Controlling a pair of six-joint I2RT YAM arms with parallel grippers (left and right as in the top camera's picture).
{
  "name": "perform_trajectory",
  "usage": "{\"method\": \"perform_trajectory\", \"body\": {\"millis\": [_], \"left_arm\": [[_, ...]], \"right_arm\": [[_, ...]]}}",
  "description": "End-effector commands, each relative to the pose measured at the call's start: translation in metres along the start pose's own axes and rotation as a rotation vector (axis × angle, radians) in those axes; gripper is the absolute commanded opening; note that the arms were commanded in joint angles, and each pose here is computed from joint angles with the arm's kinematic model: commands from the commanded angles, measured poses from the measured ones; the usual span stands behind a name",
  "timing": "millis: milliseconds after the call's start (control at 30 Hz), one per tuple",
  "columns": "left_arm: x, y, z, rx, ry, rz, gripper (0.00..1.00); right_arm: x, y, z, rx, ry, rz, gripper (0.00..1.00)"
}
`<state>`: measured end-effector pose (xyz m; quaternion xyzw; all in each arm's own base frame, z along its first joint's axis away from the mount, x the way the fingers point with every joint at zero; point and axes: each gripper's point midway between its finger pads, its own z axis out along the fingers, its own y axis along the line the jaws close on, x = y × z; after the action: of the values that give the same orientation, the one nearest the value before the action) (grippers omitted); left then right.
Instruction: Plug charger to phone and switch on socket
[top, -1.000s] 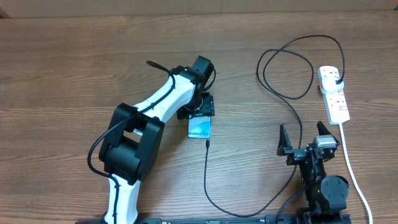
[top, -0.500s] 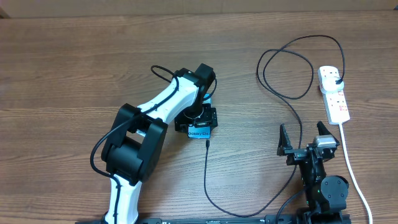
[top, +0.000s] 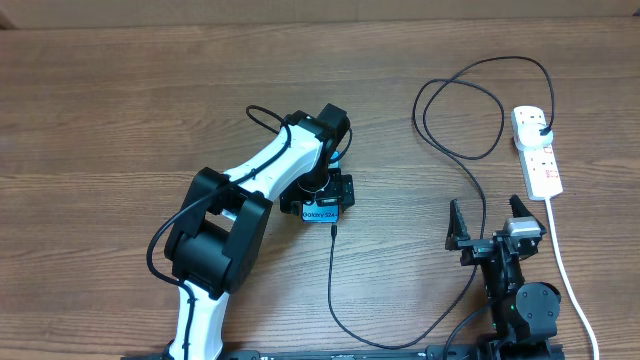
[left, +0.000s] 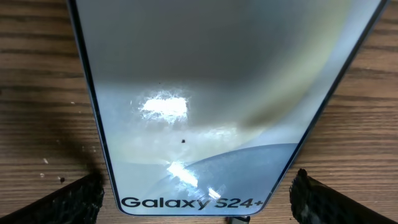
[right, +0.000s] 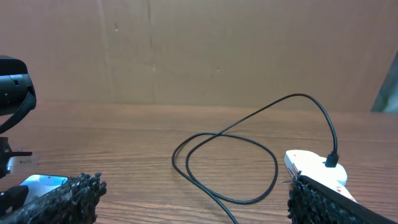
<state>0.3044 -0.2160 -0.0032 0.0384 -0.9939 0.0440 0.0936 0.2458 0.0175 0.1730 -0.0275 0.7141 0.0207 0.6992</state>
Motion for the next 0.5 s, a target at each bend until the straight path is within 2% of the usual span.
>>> {"method": "perform_trajectory", "body": {"millis": [0,467], "left_arm": [[0.0209,0.0353,0.0621,-0.128,0.143,-0.031,1.0],[0.0199,0.0348,0.0624,-0.125,0.139,-0.03,1.0]], "right_arm": [[0.0026,-0.0018,0.0002,0.008,-0.001,-0.001,1.0],[0.0026,-0.0018,0.0002,0.008,-0.001,-0.001,1.0]]}}
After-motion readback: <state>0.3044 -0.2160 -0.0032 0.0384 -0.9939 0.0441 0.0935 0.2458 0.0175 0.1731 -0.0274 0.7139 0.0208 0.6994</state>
